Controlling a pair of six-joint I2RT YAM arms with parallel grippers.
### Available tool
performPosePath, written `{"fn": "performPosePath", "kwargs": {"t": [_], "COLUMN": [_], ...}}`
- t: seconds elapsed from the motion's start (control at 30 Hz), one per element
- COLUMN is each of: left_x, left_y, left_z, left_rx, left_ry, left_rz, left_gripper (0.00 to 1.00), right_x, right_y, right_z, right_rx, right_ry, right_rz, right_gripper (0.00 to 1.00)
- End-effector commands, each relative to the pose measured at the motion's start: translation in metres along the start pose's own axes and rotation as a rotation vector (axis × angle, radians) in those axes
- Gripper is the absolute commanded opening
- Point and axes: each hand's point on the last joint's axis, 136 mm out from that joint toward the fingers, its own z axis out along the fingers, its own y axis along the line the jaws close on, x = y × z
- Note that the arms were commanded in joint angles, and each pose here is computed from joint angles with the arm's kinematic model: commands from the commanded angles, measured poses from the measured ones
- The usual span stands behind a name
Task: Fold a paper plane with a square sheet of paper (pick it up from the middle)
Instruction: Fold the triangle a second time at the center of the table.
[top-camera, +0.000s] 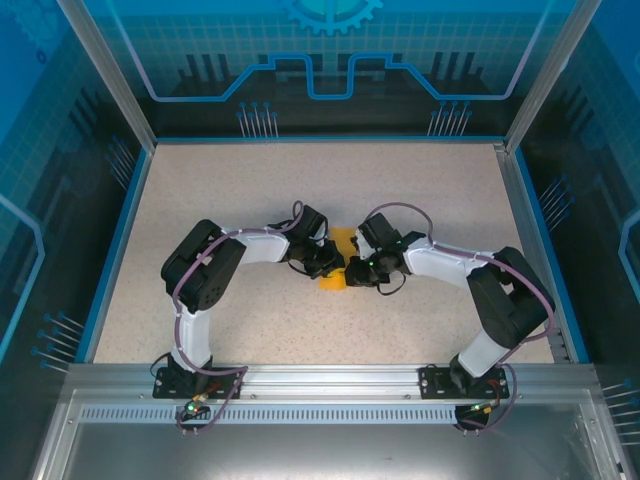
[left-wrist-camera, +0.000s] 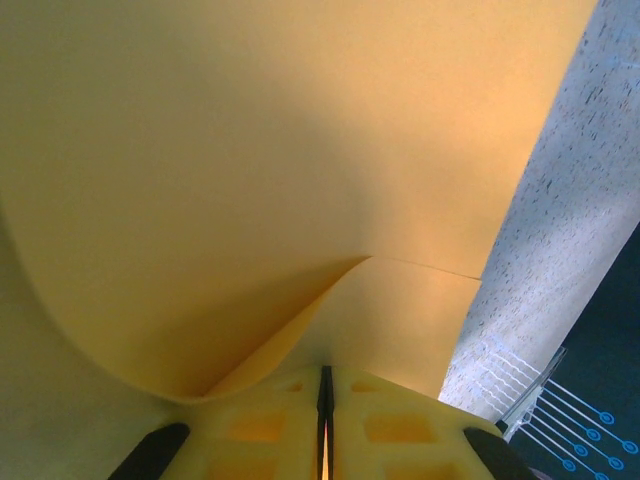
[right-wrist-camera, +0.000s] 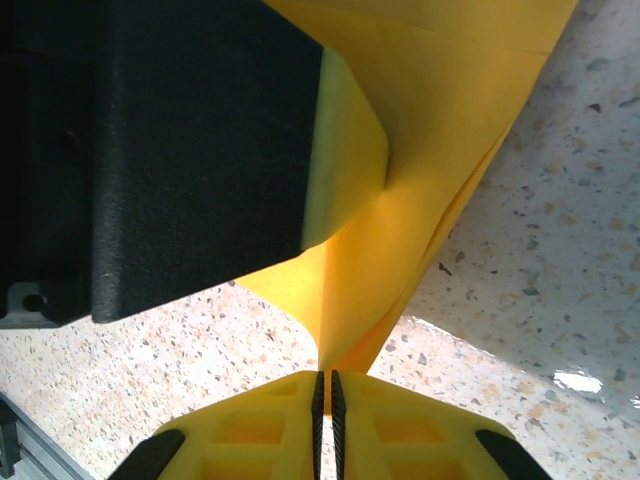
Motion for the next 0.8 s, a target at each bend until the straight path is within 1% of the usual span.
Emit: {"fn": "performPosePath", "kwargs": {"t": [0.0, 0.13, 0.23, 0.3, 0.37, 0.5, 0.63, 0.77], "left_x": [0.003, 0.003, 0.003, 0.002, 0.003, 0.002, 0.003, 0.003], "left_y": [0.027, 0.027, 0.026, 0.026, 0.027, 0.027, 0.027, 0.025], "left_z": [0.008, 0.007, 0.007, 0.007, 0.008, 0.007, 0.007, 0.008], "left_rx": [-0.103, -0.102, -0.101, -0.1, -0.102, -0.103, -0.103, -0.098], "left_ry": [0.007, 0.006, 0.005, 0.005, 0.006, 0.003, 0.004, 0.006], "left_rz": [-0.068, -0.068, -0.065, -0.065, -0.065, -0.067, -0.069, -0.072], "left_gripper": [0.12, 0.12, 0.12, 0.12, 0.12, 0.11, 0.12, 0.11], "right_x": [-0.001, 0.006, 0.01, 0.009, 0.005, 0.003, -0.001, -0.002], "right_y": [0.003, -0.023, -0.033, -0.029, -0.016, 0.007, 0.02, 0.019], "right_z": [0.0, -0.012, -0.023, -0.027, -0.027, -0.016, -0.003, 0.008], "right_rx": [0.014, 0.14, 0.187, 0.171, 0.107, 0.002, -0.019, -0.01], "right_ry": [-0.033, -0.066, -0.104, -0.125, -0.128, -0.095, -0.074, -0.063], "right_rz": [-0.029, 0.003, 0.016, 0.007, -0.018, -0.065, -0.099, -0.101], "right_gripper": [0.13, 0.16, 0.21, 0.23, 0.24, 0.23, 0.19, 0.18]}}
